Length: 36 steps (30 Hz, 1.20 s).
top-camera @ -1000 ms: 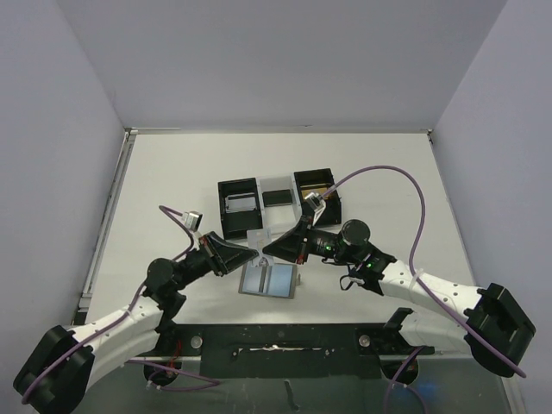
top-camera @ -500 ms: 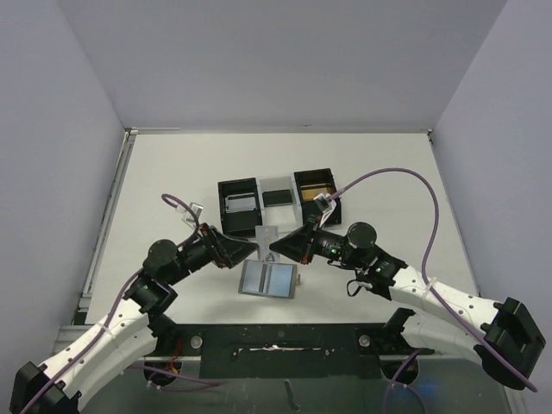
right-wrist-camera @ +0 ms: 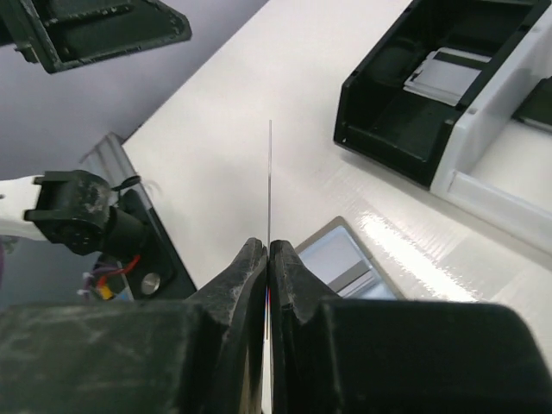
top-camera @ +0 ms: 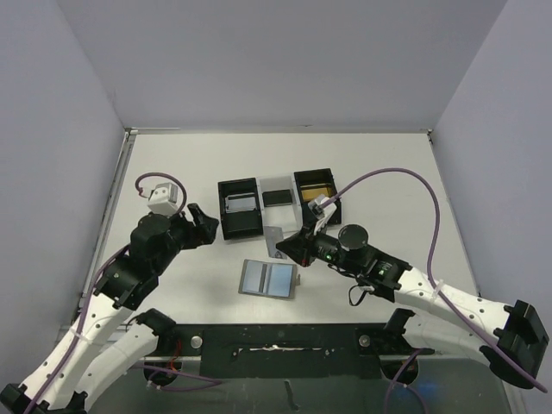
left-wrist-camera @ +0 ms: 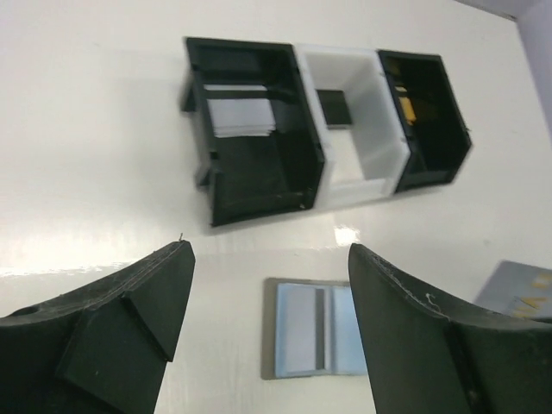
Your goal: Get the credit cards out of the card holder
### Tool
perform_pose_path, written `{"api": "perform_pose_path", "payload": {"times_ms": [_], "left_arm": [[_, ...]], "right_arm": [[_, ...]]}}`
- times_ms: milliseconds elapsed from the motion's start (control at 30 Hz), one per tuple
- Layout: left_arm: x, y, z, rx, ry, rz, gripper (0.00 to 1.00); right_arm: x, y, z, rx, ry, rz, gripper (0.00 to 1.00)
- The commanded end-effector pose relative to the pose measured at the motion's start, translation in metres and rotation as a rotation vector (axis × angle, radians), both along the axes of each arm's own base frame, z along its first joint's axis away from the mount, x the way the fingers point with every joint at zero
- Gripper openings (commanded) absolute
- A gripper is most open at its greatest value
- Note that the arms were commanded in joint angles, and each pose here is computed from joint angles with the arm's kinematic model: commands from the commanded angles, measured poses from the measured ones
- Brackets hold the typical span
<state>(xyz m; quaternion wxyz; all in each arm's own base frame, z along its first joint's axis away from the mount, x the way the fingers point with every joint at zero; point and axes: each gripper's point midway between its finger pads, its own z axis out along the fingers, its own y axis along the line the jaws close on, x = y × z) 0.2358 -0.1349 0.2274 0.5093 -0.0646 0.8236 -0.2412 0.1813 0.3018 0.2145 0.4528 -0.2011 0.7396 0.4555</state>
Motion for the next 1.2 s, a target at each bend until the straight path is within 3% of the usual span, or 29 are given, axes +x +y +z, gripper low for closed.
{"api": "perform_pose_path", "payload": {"times_ms": [0,267,433,533,633,767,1167], "left_arm": [[0.006,0.055,0.01,0.182,-0.04,0.191,0.72],[0.014,0.061,-0.01,0.175,-0.013,0.213,0.72],[0.02,0.052,-0.023,0.176,0.037,0.15,0.72],[0.034,0.069,-0.03,0.133,0.088,0.162,0.72],[0.043,0.085,-0.031,0.016,0.079,0.153,0.72],[0.049,0.117,-0.032,0.025,0.073,0.258,0.72],[0.053,0.114,-0.033,0.038,0.044,0.215,0.72]], "right_arm": [[0.027,-0.007,0.014,-0.138,-0.164,-0.107,0.0],[0.059,0.024,0.002,-0.361,-0.188,-0.05,0.0],[0.084,0.044,-0.013,-0.507,-0.279,-0.002,0.0],[0.097,0.057,-0.024,-0.601,-0.35,0.06,0.0],[0.115,0.071,-0.025,-0.654,-0.433,0.09,0.0],[0.137,0.09,-0.03,-0.717,-0.539,0.143,0.0],[0.19,0.114,-0.053,-0.829,-0.687,0.187,0.0]]}}
